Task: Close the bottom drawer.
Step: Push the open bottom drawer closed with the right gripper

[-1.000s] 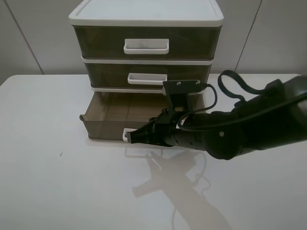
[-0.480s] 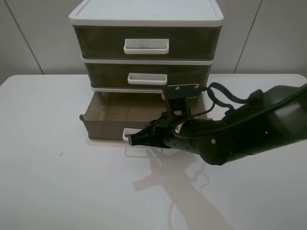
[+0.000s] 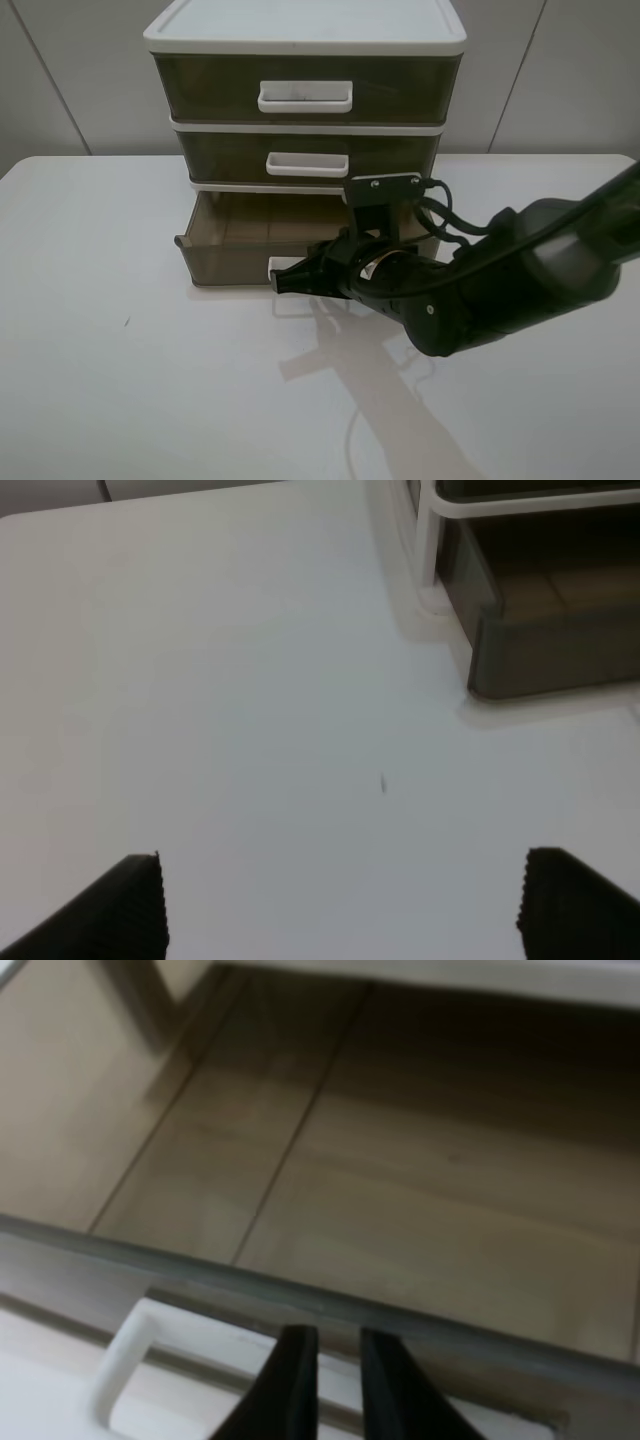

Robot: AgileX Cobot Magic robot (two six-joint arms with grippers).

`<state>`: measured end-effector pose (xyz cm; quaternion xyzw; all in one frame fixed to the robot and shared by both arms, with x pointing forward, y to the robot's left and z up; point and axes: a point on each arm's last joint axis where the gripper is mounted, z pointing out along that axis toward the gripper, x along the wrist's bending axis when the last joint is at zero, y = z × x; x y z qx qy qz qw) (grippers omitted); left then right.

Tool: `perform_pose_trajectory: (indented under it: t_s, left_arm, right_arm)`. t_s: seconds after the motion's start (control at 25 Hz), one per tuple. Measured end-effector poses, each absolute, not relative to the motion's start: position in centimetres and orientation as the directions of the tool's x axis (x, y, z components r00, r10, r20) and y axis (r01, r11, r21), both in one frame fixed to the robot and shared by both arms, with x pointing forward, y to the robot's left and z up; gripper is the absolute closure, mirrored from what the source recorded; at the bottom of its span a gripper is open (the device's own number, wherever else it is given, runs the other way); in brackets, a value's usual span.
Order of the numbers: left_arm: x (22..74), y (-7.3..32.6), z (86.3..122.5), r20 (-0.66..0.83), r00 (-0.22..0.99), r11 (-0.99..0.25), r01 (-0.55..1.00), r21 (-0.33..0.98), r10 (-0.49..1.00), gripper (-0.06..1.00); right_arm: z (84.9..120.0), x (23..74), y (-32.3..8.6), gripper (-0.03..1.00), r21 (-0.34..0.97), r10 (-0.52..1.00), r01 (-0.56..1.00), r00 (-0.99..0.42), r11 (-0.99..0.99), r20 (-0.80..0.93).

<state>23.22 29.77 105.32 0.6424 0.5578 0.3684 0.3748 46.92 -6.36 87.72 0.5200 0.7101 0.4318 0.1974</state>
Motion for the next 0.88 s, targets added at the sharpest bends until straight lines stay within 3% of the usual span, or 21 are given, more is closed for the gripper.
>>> perform_pose_trajectory:
  t_s: [0.88]
  left_arm:
    - [23.2, 29.8, 105.3, 0.055, 0.106, -0.097, 0.44, 0.893, 0.993, 0.23]
  right_arm:
    - [87.0, 48.0, -5.8, 0.95, 0.843, 0.925, 0.537, -0.318, -0.004, 0.208]
